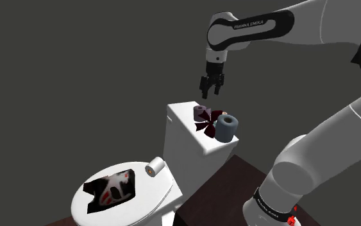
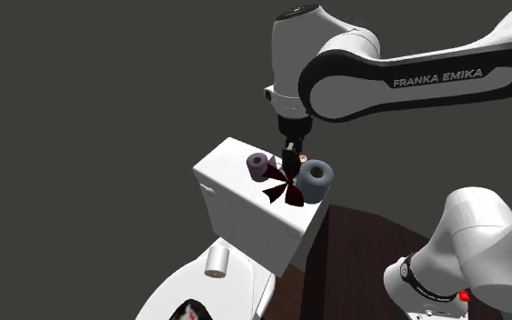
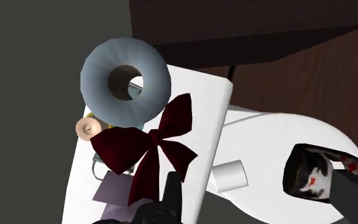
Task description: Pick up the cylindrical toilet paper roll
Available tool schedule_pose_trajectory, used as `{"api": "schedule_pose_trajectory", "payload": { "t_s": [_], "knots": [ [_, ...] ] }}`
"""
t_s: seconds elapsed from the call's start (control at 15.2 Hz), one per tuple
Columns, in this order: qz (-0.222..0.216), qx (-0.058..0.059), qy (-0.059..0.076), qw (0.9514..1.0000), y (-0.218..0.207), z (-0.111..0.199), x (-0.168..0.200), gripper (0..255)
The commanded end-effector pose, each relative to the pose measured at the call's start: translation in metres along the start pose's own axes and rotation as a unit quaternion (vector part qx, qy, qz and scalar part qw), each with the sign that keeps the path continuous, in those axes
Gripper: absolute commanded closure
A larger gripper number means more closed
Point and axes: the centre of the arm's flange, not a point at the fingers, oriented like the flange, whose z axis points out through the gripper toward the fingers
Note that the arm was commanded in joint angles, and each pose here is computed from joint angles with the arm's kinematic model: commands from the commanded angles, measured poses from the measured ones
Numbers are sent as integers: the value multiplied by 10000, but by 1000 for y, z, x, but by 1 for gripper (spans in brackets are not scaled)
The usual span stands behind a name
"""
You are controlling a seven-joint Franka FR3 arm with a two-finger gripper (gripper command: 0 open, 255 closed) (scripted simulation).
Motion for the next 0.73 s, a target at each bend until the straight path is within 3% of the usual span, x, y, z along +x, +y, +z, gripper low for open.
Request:
{"api": "schedule_pose_trajectory", "payload": {
  "t_s": [0.0, 0.66],
  "knots": [
    [-10, -43, -48, 10000, 13, 15, 19, 0],
    [-49, -236, -290, 9993, 73, 82, 119, 0]
  ]
}}
